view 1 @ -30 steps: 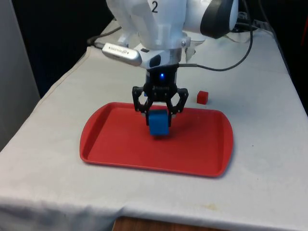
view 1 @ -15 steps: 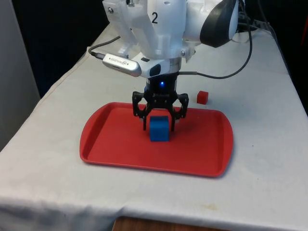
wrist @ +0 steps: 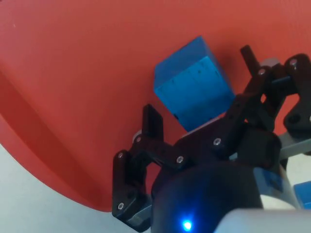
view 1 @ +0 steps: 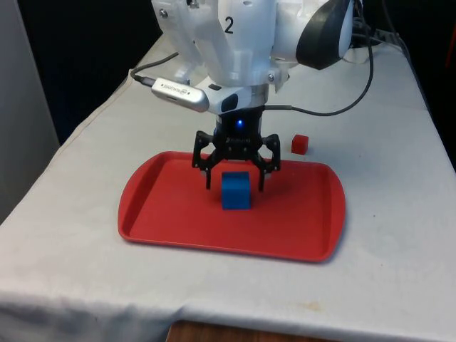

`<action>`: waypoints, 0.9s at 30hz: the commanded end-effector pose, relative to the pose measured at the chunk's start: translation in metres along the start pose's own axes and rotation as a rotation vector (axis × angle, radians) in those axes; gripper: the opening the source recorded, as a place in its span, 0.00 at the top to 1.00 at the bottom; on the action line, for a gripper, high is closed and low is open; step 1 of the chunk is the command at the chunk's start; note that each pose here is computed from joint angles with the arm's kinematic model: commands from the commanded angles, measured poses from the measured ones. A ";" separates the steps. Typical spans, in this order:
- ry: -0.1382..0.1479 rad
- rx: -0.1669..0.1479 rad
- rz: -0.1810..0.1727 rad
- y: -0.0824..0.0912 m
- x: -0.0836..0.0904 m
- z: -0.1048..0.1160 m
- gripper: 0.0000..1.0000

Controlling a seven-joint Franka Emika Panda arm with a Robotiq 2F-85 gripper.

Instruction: Pick up the largest block and place it onto the tray.

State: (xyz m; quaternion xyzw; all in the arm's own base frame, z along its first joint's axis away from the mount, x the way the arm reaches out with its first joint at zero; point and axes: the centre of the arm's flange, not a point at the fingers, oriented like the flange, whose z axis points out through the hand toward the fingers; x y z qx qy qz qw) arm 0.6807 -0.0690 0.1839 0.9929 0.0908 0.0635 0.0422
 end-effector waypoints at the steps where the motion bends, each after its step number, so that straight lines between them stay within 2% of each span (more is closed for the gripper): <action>1: 0.003 0.001 -0.001 0.000 0.002 -0.006 0.00; 17: 0.032 0.014 0.005 0.010 0.019 -0.063 0.00; 18: 0.041 0.019 0.003 0.009 0.019 -0.058 0.00; 19: 0.034 0.016 0.005 0.011 0.020 -0.066 0.00; 23: 0.043 0.022 0.005 0.013 0.024 -0.082 0.00; 27: 0.052 0.032 0.003 0.014 0.025 -0.086 0.00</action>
